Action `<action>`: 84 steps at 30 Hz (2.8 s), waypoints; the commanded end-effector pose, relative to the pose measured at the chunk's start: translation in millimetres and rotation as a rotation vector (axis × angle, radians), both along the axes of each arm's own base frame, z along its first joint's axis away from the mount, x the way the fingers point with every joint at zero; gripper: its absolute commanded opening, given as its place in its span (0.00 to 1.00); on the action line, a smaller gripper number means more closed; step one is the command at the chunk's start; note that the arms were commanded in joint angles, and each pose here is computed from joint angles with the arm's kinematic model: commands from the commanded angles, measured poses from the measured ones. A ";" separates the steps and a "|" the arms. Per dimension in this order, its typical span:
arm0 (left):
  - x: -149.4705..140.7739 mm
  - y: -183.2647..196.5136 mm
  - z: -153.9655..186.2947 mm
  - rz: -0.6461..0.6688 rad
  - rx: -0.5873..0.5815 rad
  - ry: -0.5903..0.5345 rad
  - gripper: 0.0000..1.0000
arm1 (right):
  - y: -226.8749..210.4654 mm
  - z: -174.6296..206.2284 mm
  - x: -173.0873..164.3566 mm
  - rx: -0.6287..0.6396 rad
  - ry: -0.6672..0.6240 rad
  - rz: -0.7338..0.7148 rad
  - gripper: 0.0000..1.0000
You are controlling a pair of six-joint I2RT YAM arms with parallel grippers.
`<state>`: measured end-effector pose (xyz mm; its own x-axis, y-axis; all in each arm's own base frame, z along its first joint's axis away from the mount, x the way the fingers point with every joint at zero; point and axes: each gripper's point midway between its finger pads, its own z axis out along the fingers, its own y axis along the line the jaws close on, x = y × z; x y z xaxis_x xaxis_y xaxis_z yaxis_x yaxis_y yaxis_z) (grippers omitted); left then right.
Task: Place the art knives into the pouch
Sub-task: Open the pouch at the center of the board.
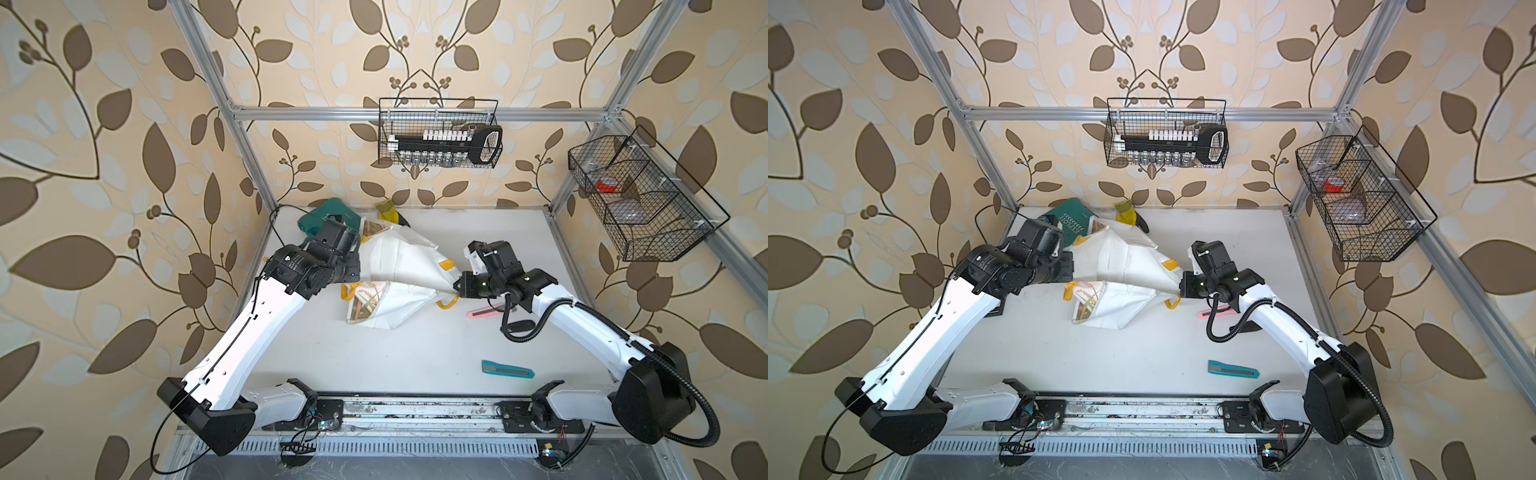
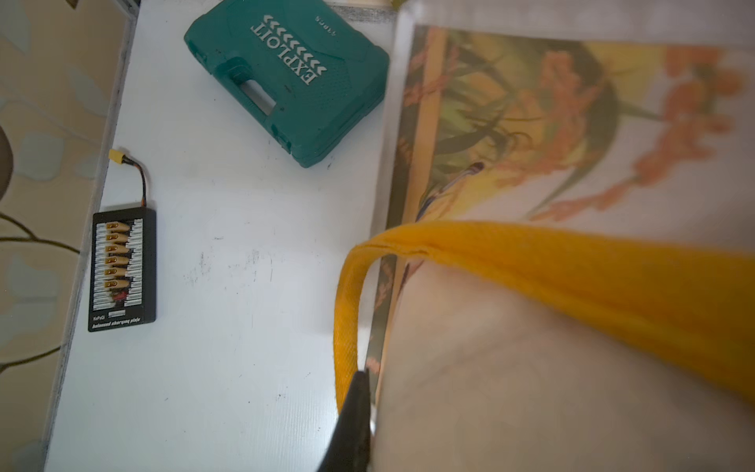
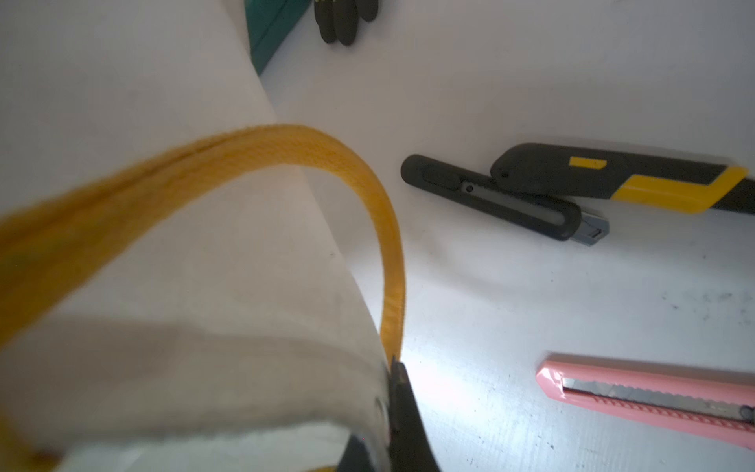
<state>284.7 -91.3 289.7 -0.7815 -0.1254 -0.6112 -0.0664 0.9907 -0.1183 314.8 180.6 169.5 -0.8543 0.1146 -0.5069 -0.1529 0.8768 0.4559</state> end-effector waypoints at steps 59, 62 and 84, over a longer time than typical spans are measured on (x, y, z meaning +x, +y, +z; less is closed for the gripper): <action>5.7 -124.3 1.3 -0.312 -0.401 0.018 0.00 | 200.0 -38.6 -33.3 -0.038 0.013 0.637 0.44; 8.4 -129.2 3.2 -0.325 -0.418 0.007 0.00 | 209.8 -62.1 -31.8 -0.049 0.073 0.657 0.44; 22.9 38.8 63.3 0.032 -0.312 -0.155 0.00 | 100.7 -189.5 -59.8 -0.616 0.436 0.645 0.46</action>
<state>295.3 -84.1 271.1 -0.8664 -0.3130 -0.3891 -0.1275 0.8920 -0.4337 298.4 375.6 40.3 -0.7537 -0.5718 -0.3242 -0.6529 0.7082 0.2687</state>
